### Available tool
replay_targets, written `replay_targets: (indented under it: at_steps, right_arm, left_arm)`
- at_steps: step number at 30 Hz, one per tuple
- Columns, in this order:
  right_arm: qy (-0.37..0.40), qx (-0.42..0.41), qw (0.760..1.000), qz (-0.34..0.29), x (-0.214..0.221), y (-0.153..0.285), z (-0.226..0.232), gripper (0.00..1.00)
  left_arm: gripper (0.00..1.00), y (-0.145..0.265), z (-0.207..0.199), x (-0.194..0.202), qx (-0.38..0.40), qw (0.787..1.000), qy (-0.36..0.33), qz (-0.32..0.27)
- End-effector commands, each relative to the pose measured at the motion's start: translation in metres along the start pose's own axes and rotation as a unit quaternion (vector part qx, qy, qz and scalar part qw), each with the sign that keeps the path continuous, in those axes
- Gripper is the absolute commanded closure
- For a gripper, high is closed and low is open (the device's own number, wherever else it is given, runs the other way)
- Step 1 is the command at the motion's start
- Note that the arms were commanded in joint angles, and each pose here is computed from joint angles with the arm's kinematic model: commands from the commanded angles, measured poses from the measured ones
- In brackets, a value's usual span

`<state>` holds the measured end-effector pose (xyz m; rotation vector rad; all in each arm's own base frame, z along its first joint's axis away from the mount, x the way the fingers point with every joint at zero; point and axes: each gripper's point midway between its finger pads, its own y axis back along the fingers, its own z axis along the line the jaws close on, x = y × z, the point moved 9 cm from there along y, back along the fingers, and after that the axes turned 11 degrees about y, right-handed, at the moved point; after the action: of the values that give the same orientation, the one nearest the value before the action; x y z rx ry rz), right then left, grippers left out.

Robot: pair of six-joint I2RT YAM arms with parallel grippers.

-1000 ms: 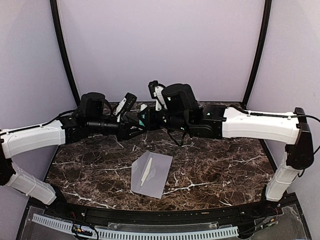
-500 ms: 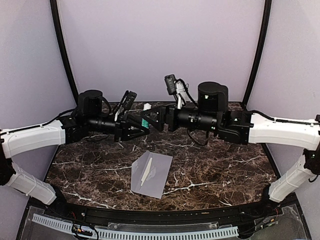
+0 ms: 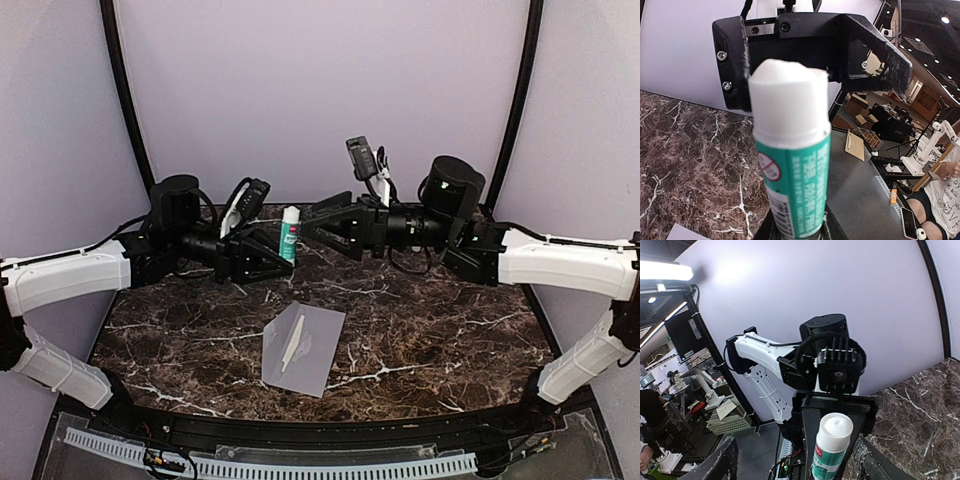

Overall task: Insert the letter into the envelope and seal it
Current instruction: Unscrew the solid glue.

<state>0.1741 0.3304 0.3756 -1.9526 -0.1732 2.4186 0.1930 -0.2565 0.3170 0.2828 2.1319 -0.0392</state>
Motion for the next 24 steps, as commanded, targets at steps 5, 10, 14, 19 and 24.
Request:
replay_targets:
  at_steps: [5,10,14,19,24]
  right_arm:
    - [-0.001,-0.074,0.997,-0.003,0.002,-0.008,0.003,0.29]
    - [-0.003,-0.080,0.997,0.001,0.003,-0.016,-0.001,0.36]
    - [-0.001,-0.102,0.995,-0.003,0.002,-0.022,-0.002,0.50]
    - [0.005,-0.113,0.994,0.008,0.000,-0.033,-0.003,0.68]
    - [0.002,-0.107,0.994,0.011,0.002,-0.033,-0.001,0.86]
  left_arm:
    - [1.00,0.002,-0.012,-0.007,0.045,0.999,-0.017,-0.001]
    - [1.00,0.002,-0.012,-0.006,0.048,0.999,-0.015,0.002]
    - [1.00,0.002,-0.012,-0.006,0.046,0.999,-0.016,0.001]
    - [1.00,0.000,-0.013,-0.005,0.049,0.999,-0.017,0.002]
    - [1.00,0.000,-0.012,-0.005,0.042,0.999,-0.018,0.001]
